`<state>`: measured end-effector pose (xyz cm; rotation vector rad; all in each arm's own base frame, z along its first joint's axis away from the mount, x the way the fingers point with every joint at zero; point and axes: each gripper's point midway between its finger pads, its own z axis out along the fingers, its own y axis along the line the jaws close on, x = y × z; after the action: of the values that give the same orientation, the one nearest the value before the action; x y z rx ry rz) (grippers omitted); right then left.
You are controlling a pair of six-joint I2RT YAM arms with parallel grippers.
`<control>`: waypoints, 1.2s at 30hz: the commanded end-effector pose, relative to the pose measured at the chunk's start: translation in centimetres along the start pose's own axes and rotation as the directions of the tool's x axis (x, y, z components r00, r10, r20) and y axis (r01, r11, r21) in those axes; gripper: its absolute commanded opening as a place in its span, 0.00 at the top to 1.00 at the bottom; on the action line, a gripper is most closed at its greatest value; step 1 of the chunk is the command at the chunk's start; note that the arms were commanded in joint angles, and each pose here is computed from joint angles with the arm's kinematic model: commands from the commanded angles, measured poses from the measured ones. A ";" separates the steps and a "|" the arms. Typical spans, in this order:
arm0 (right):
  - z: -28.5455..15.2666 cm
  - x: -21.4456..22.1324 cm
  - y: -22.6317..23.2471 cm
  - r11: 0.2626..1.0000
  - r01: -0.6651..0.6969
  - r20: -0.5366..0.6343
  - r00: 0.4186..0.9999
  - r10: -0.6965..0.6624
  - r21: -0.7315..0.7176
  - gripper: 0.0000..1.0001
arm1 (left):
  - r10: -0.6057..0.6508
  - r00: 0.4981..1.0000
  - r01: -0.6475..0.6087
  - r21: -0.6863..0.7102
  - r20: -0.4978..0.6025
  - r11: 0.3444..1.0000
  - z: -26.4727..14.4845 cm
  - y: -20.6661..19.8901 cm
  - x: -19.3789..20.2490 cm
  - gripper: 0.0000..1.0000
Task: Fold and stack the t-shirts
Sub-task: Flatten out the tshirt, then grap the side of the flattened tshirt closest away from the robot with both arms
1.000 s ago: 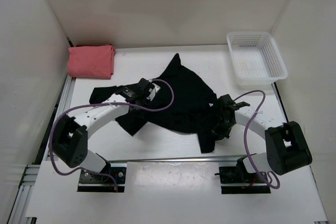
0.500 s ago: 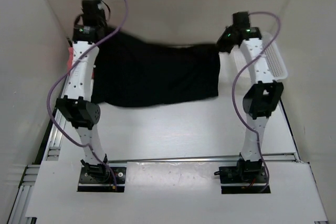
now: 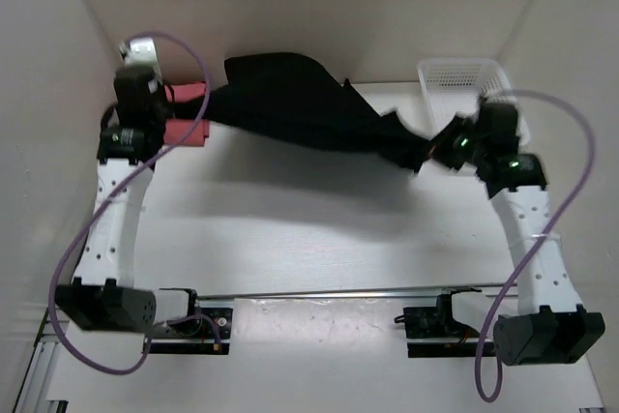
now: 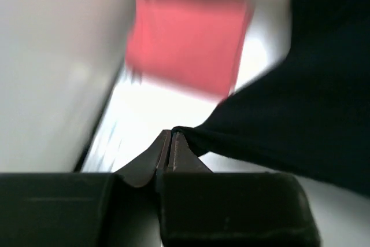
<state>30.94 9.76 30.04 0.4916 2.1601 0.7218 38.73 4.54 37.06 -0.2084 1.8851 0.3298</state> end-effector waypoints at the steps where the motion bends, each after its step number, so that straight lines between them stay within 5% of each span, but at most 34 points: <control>1: 1.6 11.7 -7.3 0.977 -0.061 -0.297 0.947 0.121 0.202 0.92 | 0.058 0.986 -0.054 0.030 -0.158 0.998 -1.6 0.4 8.8 0.89; 2: 1.9 13.7 -8.7 0.972 -0.070 -0.322 0.936 0.141 0.223 0.82 | 0.101 0.958 -0.087 0.064 -0.267 0.994 -1.8 0.0 14.7 0.89; 6: 3.3 21.0 -17.1 0.917 -0.083 -0.332 0.916 0.225 0.391 0.46 | 0.217 0.895 -0.127 0.243 -0.390 0.962 -6.2 -2.3 26.1 0.89; 8: 3.1 21.8 -18.0 0.899 -0.086 -0.341 0.906 0.250 0.430 0.38 | 0.262 0.856 -0.137 0.294 -0.445 0.946 -7.5 -2.7 30.1 0.89; 12: 1.9 22.1 -15.2 0.925 -0.077 -0.327 0.922 0.208 0.372 0.38 | 0.311 0.779 -0.166 0.299 -0.544 0.940 -9.5 -1.2 35.8 0.89; 16: 1.1 22.0 -13.0 0.936 -0.080 -0.255 0.951 0.175 0.343 0.36 | 0.312 0.777 -0.152 0.318 -0.546 0.936 -10.5 -1.2 36.1 0.89; 19: 0.9 22.6 -14.9 0.885 -0.063 -0.214 0.960 0.180 0.461 0.30 | 0.315 0.772 -0.153 0.319 -0.552 0.935 -11.0 -0.9 35.7 0.89; 26: 1.1 27.1 -19.5 0.761 0.181 -0.430 0.892 0.140 0.623 0.22 | 0.308 0.786 -0.151 0.316 -0.537 0.937 -11.2 -0.8 35.1 0.89; 29: 2.5 27.3 -18.3 0.802 0.209 -0.454 0.887 0.084 0.559 0.22 | 0.304 0.792 -0.149 0.315 -0.529 0.937 -11.1 -0.9 34.4 0.89; 36: 2.0 31.3 -19.0 0.824 0.179 -0.517 0.842 0.154 0.538 0.44 | 0.293 0.811 -0.157 0.294 -0.507 0.943 -10.1 -1.1 32.9 0.89</control>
<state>12.53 12.57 1.22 0.6006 2.9149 0.1217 17.72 0.82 7.26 0.1241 2.5681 0.2035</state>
